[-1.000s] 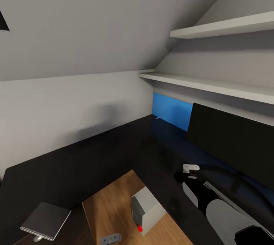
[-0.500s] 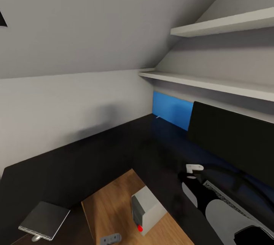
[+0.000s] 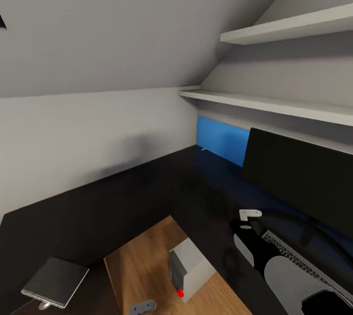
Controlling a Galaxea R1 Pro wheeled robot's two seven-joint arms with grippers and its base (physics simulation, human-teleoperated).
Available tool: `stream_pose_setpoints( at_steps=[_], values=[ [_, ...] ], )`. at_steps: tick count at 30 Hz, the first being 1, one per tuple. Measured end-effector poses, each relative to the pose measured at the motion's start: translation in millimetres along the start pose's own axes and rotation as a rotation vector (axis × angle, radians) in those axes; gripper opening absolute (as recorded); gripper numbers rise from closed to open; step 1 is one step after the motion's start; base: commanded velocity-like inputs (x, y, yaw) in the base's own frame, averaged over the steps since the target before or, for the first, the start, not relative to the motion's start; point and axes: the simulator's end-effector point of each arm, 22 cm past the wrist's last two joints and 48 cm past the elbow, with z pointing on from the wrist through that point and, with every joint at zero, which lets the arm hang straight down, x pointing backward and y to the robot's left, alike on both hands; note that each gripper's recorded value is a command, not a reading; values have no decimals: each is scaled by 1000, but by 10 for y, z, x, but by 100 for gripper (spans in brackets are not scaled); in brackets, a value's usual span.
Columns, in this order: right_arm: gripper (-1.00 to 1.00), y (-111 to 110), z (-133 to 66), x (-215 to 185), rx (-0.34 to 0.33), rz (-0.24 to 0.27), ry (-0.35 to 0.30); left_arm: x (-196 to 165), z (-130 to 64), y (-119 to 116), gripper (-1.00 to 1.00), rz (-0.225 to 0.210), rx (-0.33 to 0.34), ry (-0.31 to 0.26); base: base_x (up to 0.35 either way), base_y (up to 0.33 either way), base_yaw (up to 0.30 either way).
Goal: In the bedroom, organize the workspace by keeping the computer under the desk, ensuring the monitor is on the desk, placing the keyboard on the desk next to the monitor, placing the mouse on the desk next to the keyboard, moving the folder from the swivel chair onto the desk next to the mouse, stacking the notebook on top of the folder with the pen on top of the notebook, and positioning the swivel chair next to the desk.
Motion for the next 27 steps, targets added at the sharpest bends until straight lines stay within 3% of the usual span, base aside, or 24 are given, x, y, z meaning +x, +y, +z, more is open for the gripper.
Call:
stream_pose_setpoints(
  at_steps=[24,25,26,27],
  values=[
    [-100,40,148,136,8,13,-3,83,196,55,100,1,-1,-1,0,0,0],
    [-100,33,159,147,10,25,-4,89,208,55,100,1,-1,-1,0,0,0],
    [-100,-21,183,158,18,83,0,95,219,54,100,1,0,-1,0,0,0],
    [-100,-104,213,197,33,186,20,99,232,59,100,0,-1,-1,0,0,0]
  ],
)
